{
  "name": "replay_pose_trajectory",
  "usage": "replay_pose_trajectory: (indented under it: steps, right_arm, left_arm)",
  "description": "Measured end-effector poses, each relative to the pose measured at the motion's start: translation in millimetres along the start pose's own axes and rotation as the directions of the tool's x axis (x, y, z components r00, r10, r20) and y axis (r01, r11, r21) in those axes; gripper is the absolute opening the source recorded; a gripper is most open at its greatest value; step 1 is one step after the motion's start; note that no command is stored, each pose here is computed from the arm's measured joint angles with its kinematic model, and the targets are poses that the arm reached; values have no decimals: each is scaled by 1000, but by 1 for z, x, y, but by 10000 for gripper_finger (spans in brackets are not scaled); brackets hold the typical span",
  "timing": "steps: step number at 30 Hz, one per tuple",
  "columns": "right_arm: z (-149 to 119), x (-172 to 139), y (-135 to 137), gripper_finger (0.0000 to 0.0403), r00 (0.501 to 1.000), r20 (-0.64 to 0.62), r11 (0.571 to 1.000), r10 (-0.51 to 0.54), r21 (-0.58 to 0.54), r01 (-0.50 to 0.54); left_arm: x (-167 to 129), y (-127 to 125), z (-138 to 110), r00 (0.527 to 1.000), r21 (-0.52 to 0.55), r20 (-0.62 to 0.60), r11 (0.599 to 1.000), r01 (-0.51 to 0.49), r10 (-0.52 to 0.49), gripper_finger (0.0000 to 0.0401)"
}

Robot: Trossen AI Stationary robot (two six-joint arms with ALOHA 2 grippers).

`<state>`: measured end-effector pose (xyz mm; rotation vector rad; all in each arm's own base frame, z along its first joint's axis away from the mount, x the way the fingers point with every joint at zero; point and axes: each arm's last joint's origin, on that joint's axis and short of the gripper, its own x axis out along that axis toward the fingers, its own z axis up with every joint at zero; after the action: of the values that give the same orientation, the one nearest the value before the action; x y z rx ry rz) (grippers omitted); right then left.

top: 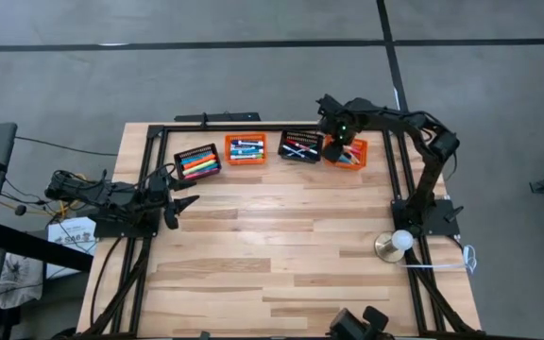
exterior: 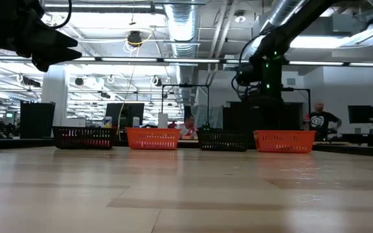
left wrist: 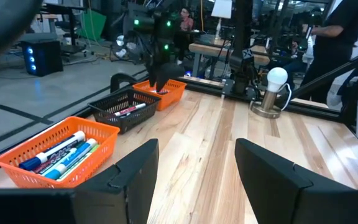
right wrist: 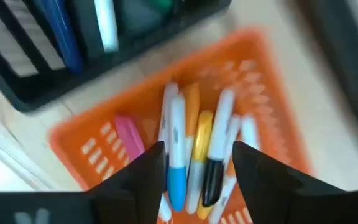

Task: Pick & Place Markers
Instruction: Return to Home Position

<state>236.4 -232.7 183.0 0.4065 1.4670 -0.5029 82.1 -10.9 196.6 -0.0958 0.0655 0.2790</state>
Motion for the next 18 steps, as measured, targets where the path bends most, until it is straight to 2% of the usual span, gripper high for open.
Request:
replay_pose_trajectory:
  steps: [5, 9, 14, 18]
  right_arm:
    - [2, -30, 2, 181, 996, 87, 1000, -9, 10, 8]
    - [-11, -68, 8, 176, 981, 194, 999, -25, 52, 15]
    - [-50, -122, 26, 173, 921, 388, 998, -38, 60, 16]
    - [-94, -146, 44, 176, 832, 555, 998, -24, 60, -11]
  left_arm:
    - [0, 0, 0, 1000, 0, 0, 1000, 0, 0, 213]
    - [0, 0, 0, 1000, 1, 1, 1000, 0, 0, 213]
    - [0, 0, 2, 1000, -12, 17, 1000, 3, -3, 213]
    - [0, -1, 5, 999, -29, 42, 1000, 7, -6, 213]
